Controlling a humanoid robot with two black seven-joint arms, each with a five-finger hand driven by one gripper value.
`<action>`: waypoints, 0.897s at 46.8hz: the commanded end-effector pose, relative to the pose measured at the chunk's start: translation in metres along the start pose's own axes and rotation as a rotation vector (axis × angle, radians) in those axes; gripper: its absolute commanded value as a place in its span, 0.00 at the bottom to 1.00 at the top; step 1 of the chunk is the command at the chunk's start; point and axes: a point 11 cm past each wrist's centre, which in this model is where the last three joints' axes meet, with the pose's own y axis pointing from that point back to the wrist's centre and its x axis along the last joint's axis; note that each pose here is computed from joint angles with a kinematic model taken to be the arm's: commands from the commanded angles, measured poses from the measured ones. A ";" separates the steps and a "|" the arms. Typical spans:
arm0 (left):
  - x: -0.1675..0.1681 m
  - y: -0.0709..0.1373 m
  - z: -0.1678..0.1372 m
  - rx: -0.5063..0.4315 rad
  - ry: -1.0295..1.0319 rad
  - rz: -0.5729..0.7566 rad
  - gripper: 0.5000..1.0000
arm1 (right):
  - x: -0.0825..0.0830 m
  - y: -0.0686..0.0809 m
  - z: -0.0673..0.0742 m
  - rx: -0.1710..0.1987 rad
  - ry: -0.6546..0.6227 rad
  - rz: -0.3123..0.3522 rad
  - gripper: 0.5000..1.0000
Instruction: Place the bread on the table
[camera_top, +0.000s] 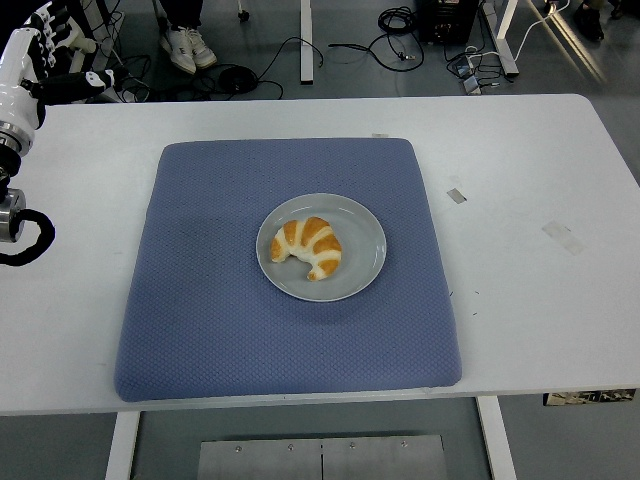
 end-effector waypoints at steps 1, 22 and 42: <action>0.000 0.000 0.000 0.000 0.000 0.000 0.96 | 0.000 0.000 0.000 0.001 0.000 0.000 1.00; -0.001 0.000 0.003 -0.007 0.007 -0.004 0.97 | 0.000 0.000 0.000 -0.001 0.000 0.000 1.00; 0.001 0.000 0.005 -0.011 0.012 0.004 0.97 | 0.000 0.000 0.000 -0.001 0.000 0.000 1.00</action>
